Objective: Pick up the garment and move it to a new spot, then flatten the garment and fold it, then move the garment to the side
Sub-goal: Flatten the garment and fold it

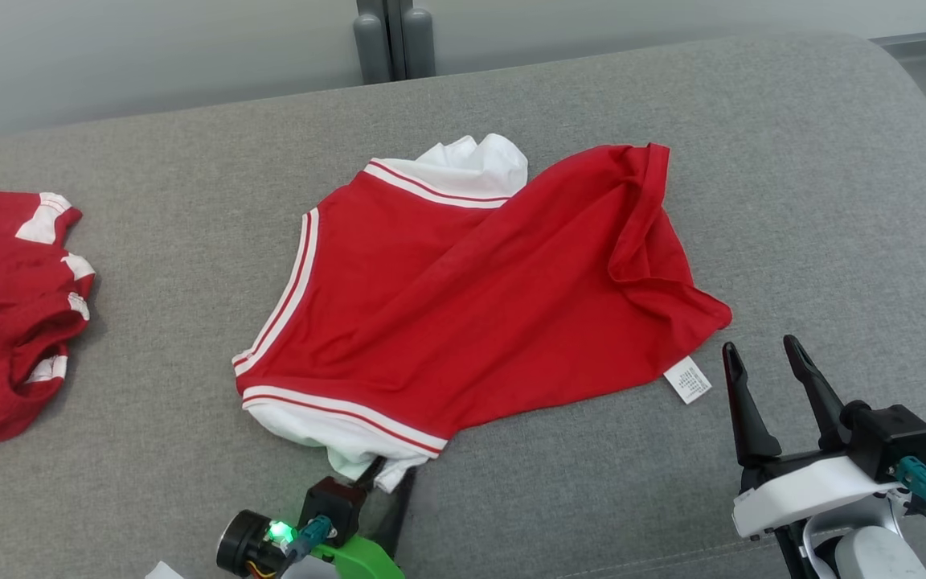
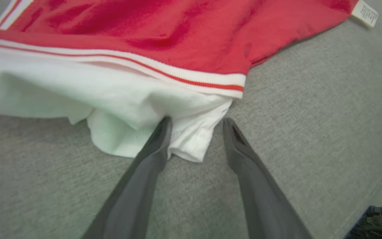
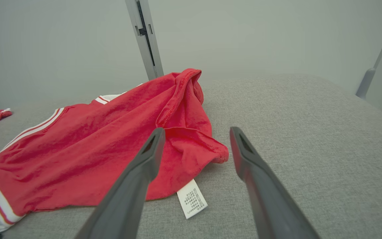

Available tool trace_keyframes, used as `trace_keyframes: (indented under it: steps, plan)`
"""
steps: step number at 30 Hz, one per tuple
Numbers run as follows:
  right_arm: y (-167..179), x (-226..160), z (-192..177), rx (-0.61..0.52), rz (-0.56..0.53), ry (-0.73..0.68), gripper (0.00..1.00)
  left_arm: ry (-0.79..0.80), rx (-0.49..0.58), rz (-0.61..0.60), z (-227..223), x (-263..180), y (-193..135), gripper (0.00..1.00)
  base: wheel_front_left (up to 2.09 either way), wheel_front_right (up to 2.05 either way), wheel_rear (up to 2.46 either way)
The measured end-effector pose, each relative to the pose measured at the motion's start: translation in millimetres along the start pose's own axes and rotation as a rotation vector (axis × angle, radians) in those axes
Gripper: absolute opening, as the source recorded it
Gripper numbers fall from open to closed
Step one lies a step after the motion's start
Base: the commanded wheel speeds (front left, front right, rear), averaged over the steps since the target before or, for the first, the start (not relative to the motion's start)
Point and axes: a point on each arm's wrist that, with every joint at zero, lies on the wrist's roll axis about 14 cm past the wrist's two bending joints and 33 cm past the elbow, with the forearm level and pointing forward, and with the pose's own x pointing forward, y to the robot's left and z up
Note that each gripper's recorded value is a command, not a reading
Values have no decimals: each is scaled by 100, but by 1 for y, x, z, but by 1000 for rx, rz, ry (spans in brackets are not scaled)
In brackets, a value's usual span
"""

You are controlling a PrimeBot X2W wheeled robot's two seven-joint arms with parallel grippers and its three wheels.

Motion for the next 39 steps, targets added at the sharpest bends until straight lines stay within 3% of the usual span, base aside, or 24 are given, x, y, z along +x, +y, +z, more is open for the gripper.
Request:
trace_keyframes:
  steps: [6, 14, 20, 21, 22, 28, 39]
  plan:
    - [1, 0, 2, 1, 4, -7, 100, -59, 9, -27, 20, 3, -8, 0, 0, 0, 0]
    - [5, 1, 4, -1, 17, -16, 100, -172, 85, -164, 57, -2, -51, 0, 0, 0, 0]
    - [10, 3, 3, 1, 33, -11, 100, -121, 70, -205, 49, -11, -64, 0, 0, 0, 0]
    - [10, 3, 2, 1, 34, -10, 100, -122, 64, -203, 47, -13, -64, 96, 0, 0, 0]
    - [11, 3, 2, 2, 36, -9, 100, -130, 51, -193, 48, -15, -62, 100, 0, 0, 0]
    - [11, 4, 0, 3, 39, -4, 100, -279, 31, -118, 85, -20, -41, 100, 0, 0, 0]
    - [11, 7, -7, 4, 40, 16, 100, -360, 52, 171, 117, -30, 65, 100, 0, 0, 0]
